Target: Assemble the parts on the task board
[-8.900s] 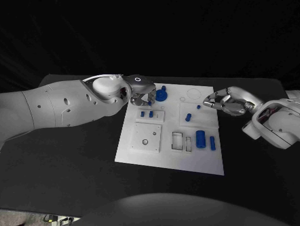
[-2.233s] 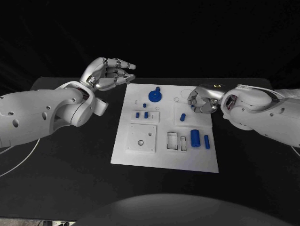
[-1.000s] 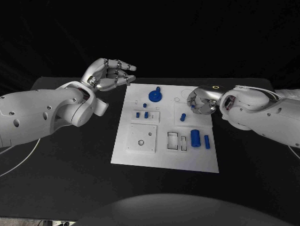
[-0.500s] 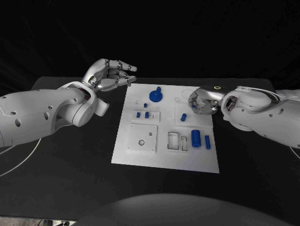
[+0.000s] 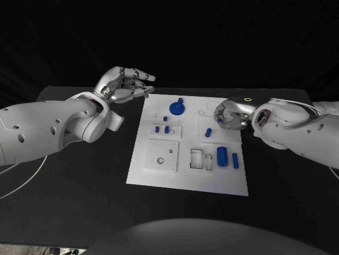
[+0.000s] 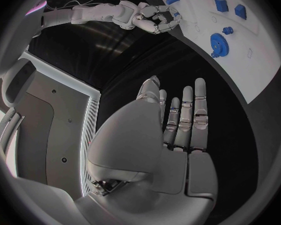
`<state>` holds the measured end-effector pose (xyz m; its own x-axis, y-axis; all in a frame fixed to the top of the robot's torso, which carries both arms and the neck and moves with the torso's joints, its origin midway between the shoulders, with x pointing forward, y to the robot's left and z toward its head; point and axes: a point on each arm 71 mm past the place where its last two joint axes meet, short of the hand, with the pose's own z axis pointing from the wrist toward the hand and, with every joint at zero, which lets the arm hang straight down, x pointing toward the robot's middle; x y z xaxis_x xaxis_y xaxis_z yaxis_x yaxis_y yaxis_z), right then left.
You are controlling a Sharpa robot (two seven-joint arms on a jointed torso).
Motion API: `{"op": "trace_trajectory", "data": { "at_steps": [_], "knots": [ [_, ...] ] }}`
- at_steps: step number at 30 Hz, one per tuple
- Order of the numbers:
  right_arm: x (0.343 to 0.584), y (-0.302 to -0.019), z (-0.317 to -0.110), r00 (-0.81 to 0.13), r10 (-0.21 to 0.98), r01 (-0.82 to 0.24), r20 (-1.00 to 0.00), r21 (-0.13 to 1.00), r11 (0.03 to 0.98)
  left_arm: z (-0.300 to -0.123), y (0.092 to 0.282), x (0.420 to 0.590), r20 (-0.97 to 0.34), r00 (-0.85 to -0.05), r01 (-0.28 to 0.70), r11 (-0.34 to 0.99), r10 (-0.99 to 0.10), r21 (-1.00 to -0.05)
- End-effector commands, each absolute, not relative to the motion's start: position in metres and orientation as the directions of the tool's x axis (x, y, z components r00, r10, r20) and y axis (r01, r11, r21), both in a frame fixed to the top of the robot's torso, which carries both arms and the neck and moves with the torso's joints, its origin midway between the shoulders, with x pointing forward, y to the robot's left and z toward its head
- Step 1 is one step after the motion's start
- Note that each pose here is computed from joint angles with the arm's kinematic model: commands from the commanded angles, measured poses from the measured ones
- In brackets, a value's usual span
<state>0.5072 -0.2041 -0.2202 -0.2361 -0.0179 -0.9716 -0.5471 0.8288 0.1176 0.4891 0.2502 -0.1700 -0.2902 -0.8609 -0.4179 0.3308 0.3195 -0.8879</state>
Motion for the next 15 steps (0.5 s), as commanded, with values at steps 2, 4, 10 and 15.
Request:
{"op": "trace_trajectory", "data": {
  "at_steps": [2, 4, 10, 15],
  "knots": [
    [0.507, -0.205, -0.216, -0.218, -0.005, -0.548, -0.976, 0.118, 0.828, -0.17, 0.248, 0.489, -0.417, -0.302, 0.333, 0.315, -0.857, -0.889],
    [0.507, -0.205, -0.214, -0.213, -0.002, -0.55, -0.977, 0.118, 0.827, -0.17, 0.248, 0.489, -0.417, -0.302, 0.332, 0.316, -0.857, -0.889],
    [0.508, -0.205, -0.208, -0.2, 0.003, -0.552, -0.98, 0.115, 0.826, -0.171, 0.247, 0.489, -0.417, -0.305, 0.33, 0.316, -0.856, -0.89],
    [0.508, -0.205, -0.204, -0.192, 0.01, -0.551, -0.981, 0.116, 0.826, -0.171, 0.247, 0.489, -0.417, -0.305, 0.327, 0.317, -0.856, -0.89]
  ]
}}
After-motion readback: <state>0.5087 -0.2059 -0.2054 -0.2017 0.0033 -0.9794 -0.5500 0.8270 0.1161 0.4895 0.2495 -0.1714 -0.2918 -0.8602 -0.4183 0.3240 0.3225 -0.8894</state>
